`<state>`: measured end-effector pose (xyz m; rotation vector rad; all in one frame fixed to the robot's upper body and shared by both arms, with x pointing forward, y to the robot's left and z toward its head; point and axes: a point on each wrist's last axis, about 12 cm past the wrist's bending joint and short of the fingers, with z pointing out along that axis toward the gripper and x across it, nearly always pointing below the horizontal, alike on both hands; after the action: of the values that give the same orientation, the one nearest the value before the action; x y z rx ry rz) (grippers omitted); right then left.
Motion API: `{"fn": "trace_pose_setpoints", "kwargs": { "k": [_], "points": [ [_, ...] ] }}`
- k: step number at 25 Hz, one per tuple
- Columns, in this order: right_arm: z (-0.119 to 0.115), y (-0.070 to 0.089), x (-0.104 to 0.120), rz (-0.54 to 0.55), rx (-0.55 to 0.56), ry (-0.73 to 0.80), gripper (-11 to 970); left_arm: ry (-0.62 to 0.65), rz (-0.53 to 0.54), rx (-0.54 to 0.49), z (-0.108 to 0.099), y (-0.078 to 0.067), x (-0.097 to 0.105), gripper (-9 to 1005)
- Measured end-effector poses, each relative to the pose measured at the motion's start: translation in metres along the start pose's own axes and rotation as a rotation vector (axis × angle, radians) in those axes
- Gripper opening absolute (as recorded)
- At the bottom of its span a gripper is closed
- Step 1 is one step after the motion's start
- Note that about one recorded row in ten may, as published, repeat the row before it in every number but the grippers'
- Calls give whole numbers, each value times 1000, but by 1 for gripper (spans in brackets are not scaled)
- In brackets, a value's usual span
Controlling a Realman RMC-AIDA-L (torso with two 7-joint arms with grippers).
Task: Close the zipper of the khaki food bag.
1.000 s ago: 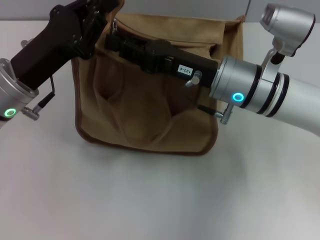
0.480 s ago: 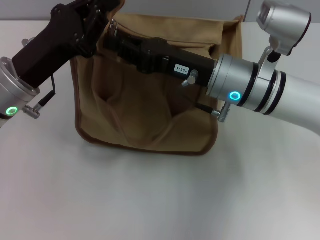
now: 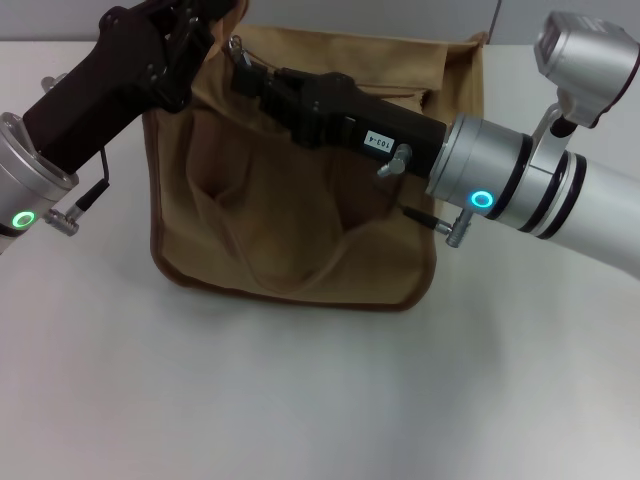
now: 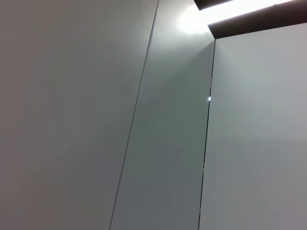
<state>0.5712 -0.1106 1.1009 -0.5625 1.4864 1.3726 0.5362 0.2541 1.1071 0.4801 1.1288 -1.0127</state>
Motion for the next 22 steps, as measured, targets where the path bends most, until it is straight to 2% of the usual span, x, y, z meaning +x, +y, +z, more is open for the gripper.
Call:
{"fn": "trace_pose_setpoints", "kwargs": {
  "k": [4, 8, 16, 22],
  "points": [
    [-2, -1, 0, 2, 7, -5, -1, 1, 1, -8, -2, 0, 0, 33],
    [-6, -2, 0, 6, 16, -18, -1, -2, 5, -36, -8, 2, 0, 33],
    [-13, -4, 1, 9, 31, -22, -1, -48, 37, -224, -48, 8, -8, 33],
    [-14, -5, 2, 10, 37, -22, -1, -62, 62, -286, -64, 10, -13, 32]
  ]
}}
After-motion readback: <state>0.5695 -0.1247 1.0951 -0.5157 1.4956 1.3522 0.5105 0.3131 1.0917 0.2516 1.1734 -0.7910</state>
